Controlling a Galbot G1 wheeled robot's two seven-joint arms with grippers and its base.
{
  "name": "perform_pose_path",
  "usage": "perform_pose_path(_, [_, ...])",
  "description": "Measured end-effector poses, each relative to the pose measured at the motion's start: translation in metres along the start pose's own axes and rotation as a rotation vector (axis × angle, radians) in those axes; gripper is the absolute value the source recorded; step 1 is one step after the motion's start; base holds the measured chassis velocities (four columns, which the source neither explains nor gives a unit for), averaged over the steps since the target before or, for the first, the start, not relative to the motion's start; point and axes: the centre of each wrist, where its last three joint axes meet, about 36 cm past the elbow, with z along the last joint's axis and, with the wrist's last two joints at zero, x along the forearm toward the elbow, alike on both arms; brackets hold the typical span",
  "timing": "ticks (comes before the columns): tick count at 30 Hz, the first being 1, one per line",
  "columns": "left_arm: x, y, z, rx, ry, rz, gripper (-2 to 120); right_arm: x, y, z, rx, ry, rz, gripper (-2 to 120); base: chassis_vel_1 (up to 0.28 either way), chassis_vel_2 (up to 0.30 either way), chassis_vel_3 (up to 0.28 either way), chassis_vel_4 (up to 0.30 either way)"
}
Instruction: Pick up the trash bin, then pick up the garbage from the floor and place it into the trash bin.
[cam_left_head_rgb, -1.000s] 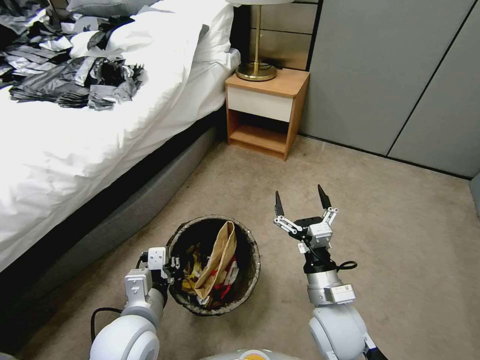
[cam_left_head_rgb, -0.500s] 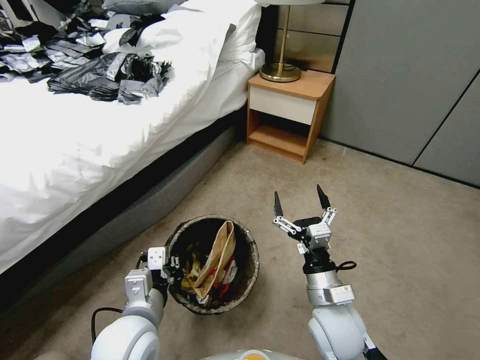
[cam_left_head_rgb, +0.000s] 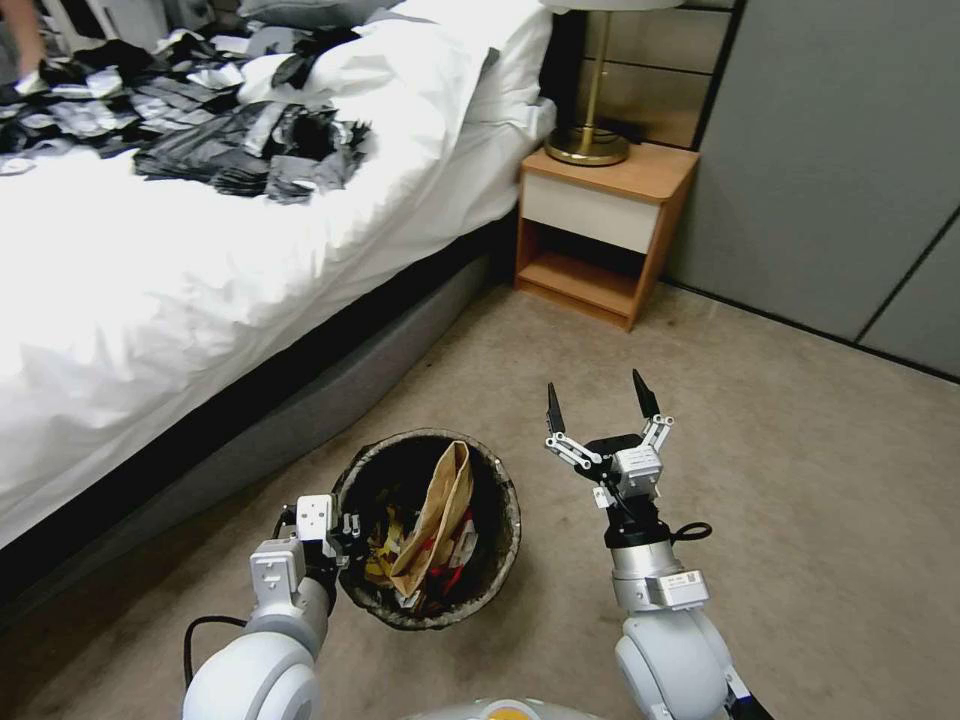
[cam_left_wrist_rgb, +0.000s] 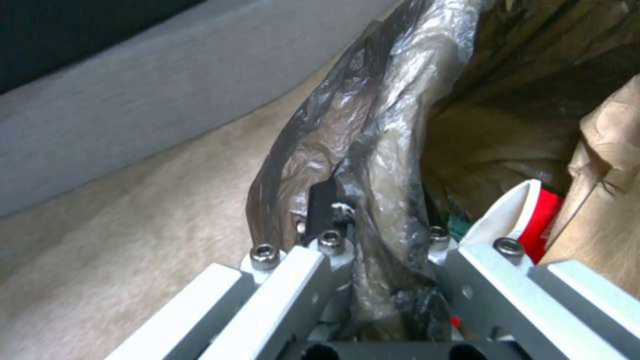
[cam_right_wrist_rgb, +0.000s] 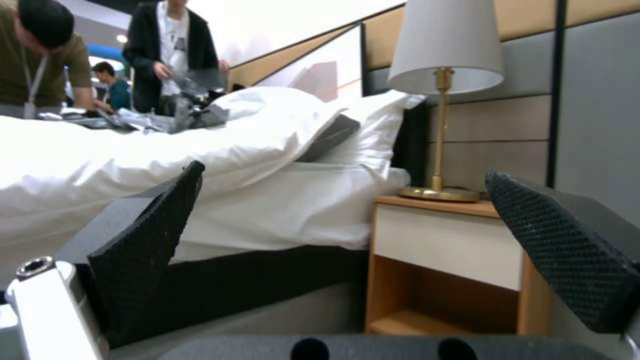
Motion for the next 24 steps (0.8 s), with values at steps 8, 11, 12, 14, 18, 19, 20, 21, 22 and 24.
perform_pose_path(8, [-0.0001, -0.0002, -0.0001, 0.001, 0.000, 0.001, 1, -0.0024, 0.0001, 0.0011, -0.008, -0.003, 0.028, 100, 0.088, 0.088, 0.091, 0.094])
perform_pose_path(11, [-0.0004, -0.0006, -0.0002, 0.003, 0.000, 0.002, 1, -0.0030, -0.0006, 0.0019, -0.006, -0.006, 0.029, 100, 0.108, 0.103, 0.121, 0.117])
perform_pose_path(12, [-0.0005, -0.0006, -0.0001, 0.003, 0.001, 0.002, 1, -0.0031, -0.0008, 0.0019, -0.006, -0.006, 0.030, 100, 0.110, 0.124, 0.127, 0.117])
perform_pose_path(14, [-0.0006, -0.0006, 0.0000, 0.003, 0.001, 0.002, 1, -0.0032, -0.0009, 0.0020, -0.006, -0.007, 0.029, 100, 0.110, 0.122, 0.134, 0.117])
perform_pose_path(18, [-0.0009, -0.0006, 0.0002, 0.003, 0.002, 0.003, 1, -0.0037, -0.0009, 0.0024, -0.006, -0.008, 0.029, 100, 0.125, 0.122, 0.127, 0.137])
perform_pose_path(19, [-0.0010, -0.0005, 0.0003, 0.003, 0.002, 0.003, 1, -0.0038, -0.0008, 0.0026, -0.006, -0.007, 0.029, 100, 0.130, 0.124, 0.120, 0.123])
perform_pose_path(20, [-0.0011, -0.0004, 0.0003, 0.003, 0.003, 0.003, 1, -0.0037, -0.0008, 0.0028, -0.006, -0.007, 0.029, 100, 0.130, 0.126, 0.120, 0.123])
perform_pose_path(21, [-0.0011, -0.0004, 0.0004, 0.003, 0.003, 0.003, 1, -0.0037, -0.0008, 0.0028, -0.006, -0.007, 0.029, 100, 0.122, 0.126, 0.120, 0.123])
perform_pose_path(22, [-0.0011, -0.0004, 0.0006, 0.003, 0.004, 0.003, 1, -0.0037, -0.0007, 0.0029, -0.006, -0.007, 0.028, 100, 0.131, 0.128, 0.121, 0.129])
perform_pose_path(24, [-0.0010, -0.0004, 0.0007, 0.004, 0.005, 0.003, 1, -0.0037, -0.0007, 0.0029, -0.006, -0.007, 0.028, 100, 0.131, 0.121, 0.111, 0.128])
